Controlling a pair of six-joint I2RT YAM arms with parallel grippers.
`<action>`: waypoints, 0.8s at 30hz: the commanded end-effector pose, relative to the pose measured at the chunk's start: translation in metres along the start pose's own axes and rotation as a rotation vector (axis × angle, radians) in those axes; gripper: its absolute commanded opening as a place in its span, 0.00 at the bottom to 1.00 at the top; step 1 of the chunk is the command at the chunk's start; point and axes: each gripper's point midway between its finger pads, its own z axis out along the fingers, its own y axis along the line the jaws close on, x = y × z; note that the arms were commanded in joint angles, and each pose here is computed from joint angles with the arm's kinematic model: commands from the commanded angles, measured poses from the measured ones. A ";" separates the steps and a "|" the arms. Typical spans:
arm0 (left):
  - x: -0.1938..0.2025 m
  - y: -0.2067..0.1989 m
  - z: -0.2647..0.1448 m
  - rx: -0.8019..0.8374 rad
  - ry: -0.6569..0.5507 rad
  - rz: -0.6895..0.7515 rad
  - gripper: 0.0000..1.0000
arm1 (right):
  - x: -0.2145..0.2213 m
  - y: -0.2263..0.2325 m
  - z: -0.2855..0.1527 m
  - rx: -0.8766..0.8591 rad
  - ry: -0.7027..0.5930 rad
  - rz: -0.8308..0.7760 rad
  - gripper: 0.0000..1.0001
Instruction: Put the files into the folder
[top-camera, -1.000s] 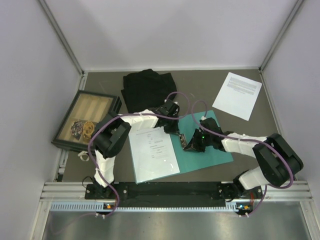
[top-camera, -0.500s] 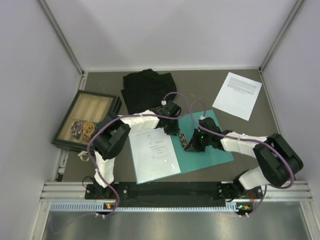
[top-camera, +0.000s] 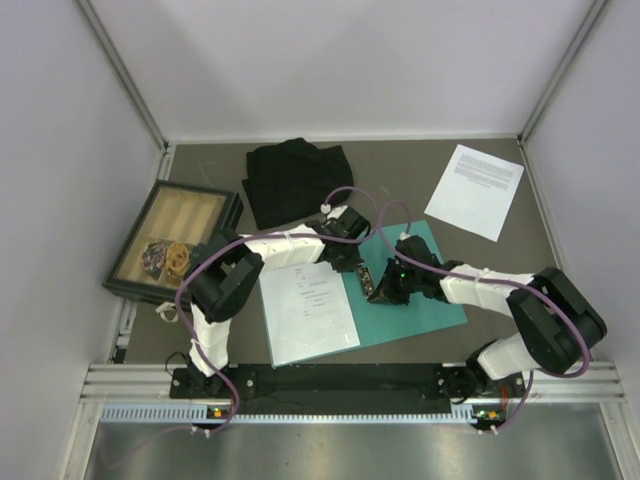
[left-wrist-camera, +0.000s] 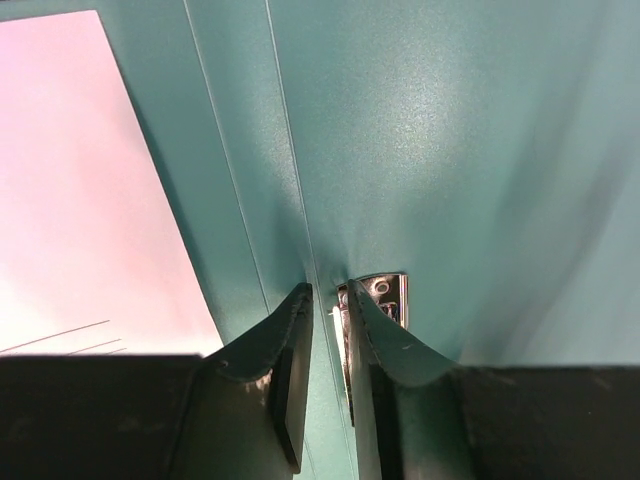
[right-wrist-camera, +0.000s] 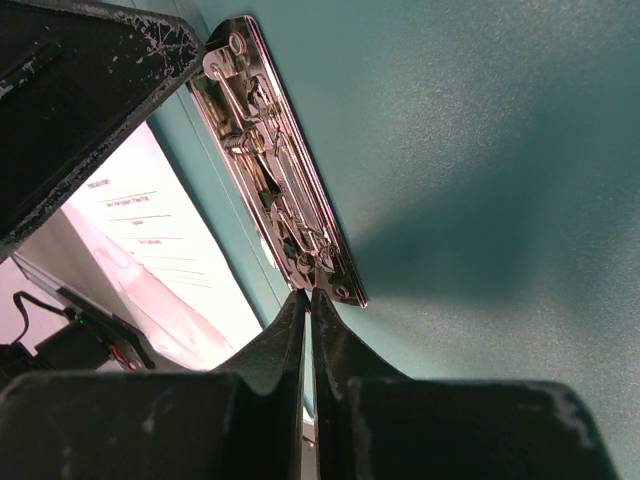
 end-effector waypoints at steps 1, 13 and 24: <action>0.037 0.047 0.001 -0.201 0.081 -0.019 0.27 | -0.001 -0.005 -0.001 0.052 -0.021 -0.001 0.00; 0.050 0.036 -0.004 -0.205 0.052 -0.007 0.19 | 0.001 -0.007 0.001 0.060 -0.022 -0.001 0.00; 0.052 0.029 -0.011 -0.172 0.017 0.025 0.28 | 0.003 -0.008 0.001 0.063 -0.024 -0.005 0.00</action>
